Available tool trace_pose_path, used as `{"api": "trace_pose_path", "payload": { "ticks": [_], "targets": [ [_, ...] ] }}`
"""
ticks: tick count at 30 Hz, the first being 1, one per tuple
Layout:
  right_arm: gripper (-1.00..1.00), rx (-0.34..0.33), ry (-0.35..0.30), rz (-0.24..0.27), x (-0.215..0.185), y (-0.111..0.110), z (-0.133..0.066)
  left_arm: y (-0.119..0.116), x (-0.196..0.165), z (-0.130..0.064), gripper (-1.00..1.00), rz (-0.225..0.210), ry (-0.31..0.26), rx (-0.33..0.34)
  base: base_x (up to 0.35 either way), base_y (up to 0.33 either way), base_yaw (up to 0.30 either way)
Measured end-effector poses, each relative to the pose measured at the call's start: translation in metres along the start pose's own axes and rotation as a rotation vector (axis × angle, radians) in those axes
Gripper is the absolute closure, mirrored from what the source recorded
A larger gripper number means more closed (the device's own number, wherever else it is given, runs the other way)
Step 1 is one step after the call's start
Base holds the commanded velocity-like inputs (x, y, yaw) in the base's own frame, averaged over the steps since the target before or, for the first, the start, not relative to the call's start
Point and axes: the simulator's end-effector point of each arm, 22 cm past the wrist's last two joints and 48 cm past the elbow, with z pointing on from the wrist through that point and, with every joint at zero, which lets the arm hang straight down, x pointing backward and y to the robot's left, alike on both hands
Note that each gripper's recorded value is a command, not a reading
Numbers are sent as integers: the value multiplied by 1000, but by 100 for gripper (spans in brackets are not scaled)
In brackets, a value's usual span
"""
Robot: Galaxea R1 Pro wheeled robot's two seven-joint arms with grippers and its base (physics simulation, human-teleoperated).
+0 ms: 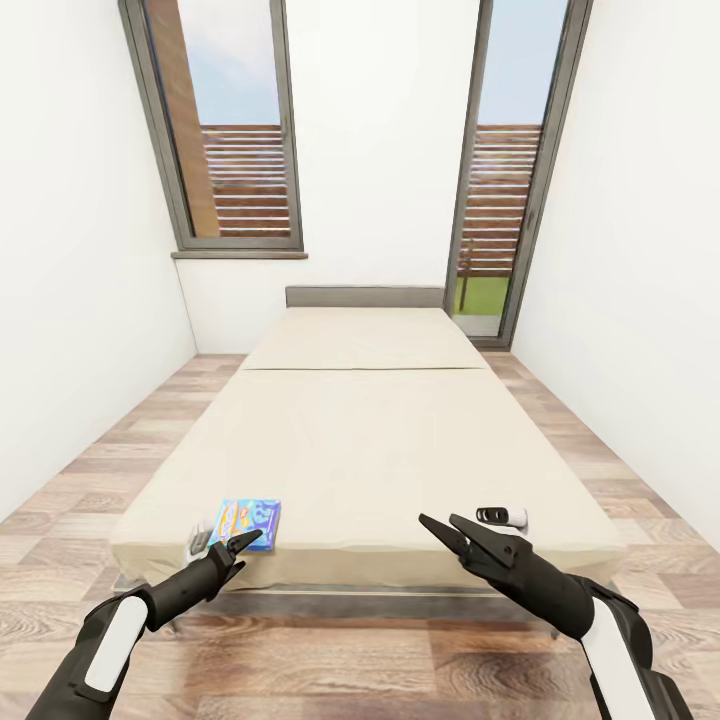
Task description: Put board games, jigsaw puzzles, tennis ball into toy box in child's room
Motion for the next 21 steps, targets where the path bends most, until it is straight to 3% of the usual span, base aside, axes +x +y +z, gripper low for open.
{"api": "trace_pose_path", "payload": {
  "ticks": [12, 21],
  "targets": [
    [-100, 0, -3, -4, -1, 0, 0, 0, 0, 0, -100, 0, 0, 0, 11, 0, 0],
    [-100, 14, -42, -41, -8, -5, -2, -3, 7, 2, -100, -10, 16, 11, 21, 0, 0]
  ]
}}
